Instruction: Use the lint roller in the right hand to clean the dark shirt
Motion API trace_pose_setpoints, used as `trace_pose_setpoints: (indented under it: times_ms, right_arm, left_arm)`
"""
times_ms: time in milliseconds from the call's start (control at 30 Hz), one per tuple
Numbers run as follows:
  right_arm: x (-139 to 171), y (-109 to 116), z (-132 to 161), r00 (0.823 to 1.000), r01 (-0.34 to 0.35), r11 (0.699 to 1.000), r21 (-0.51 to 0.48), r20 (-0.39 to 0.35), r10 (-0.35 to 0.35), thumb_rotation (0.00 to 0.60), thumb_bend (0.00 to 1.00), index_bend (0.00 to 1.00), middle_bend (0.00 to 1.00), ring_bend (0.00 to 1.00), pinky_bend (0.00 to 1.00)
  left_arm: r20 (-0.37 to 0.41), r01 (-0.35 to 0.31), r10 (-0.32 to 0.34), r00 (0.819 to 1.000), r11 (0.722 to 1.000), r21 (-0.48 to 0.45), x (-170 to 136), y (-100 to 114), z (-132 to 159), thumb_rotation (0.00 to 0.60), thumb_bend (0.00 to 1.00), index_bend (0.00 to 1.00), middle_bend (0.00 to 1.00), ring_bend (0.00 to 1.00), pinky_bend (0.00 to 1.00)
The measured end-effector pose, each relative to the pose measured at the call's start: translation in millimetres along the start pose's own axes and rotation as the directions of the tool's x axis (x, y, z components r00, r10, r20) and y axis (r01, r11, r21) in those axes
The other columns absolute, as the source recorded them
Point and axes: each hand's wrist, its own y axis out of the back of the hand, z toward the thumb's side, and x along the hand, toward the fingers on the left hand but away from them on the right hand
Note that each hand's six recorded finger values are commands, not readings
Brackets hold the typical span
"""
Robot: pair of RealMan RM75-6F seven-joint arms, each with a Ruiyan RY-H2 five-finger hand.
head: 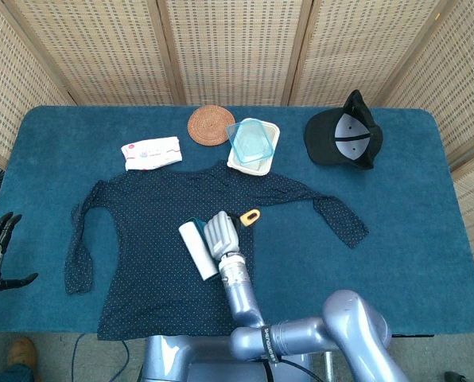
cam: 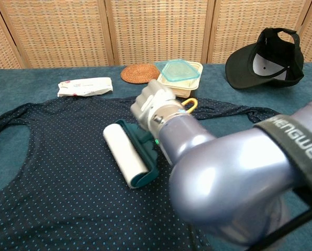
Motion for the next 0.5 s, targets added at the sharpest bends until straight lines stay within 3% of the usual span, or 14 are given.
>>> trace_pose_setpoints:
  times_ms: [267, 500]
  right_arm:
    - [-11, -40, -67, 0.994, -0.033, 0.997, 0.066, 0.103, 0.026, 0.600, 0.82, 0.75, 1.00, 1.00, 1.00]
    - [-8, -42, -67, 0.995, -0.037, 0.997, 0.075, 0.090, 0.031, 0.600, 0.82, 0.75, 1.00, 1.00, 1.00]
  left_arm:
    - [0.009, 0.000, 0.000, 1.000, 1.000, 0.001, -1, 0, 3, 0.600, 0.00, 0.00, 0.00, 0.00, 0.00]
    - [0.013, -0.004, 0.005, 1.000, 1.000, -0.005, -2, 2, 4, 0.600, 0.00, 0.00, 0.00, 0.00, 0.00]
